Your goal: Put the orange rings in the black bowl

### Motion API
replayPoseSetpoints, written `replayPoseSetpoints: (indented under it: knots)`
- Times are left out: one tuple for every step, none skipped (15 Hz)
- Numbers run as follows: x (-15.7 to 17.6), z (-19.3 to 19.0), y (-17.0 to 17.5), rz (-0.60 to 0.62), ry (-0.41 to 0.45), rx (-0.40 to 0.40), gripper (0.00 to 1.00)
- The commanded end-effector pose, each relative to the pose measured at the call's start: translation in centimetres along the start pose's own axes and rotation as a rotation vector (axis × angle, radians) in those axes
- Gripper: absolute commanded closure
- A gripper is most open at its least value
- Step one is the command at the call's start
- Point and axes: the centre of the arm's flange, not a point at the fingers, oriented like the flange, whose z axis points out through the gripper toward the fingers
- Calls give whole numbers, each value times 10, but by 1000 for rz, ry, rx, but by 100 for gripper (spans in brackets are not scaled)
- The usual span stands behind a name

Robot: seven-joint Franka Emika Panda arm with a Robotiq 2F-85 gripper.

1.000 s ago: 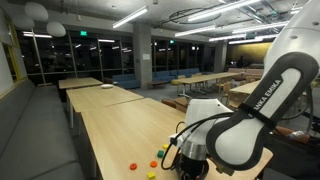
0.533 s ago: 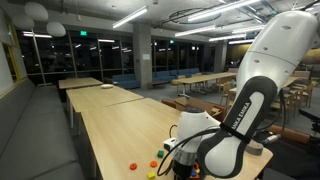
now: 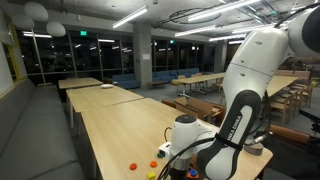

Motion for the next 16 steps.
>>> replayPoseSetpoints:
  knots:
    - [18,5,0,-3,2,0,0]
    - [19,7,0,-4,1,3,0]
    - [19,9,0,-2,-3,6,0]
    - [19,10,0,-1,-5,9,0]
    - [18,12,0,1,-8,10,0]
    - [16,13,0,4,-10,10,0]
    - [14,15,0,5,-12,10,0]
    - [13,16,0,9,-14,11,0]
    - [12,18,0,13,-17,13,0]
    - [11,19,0,17,-17,15,0]
    - [11,19,0,18,-18,16,0]
    - [10,20,0,18,-20,16,0]
    - [10,21,-1,15,-22,15,0]
    - [10,22,-1,14,-25,16,0]
    - [10,23,-2,12,-28,16,0]
    - [9,24,-3,11,-30,16,0]
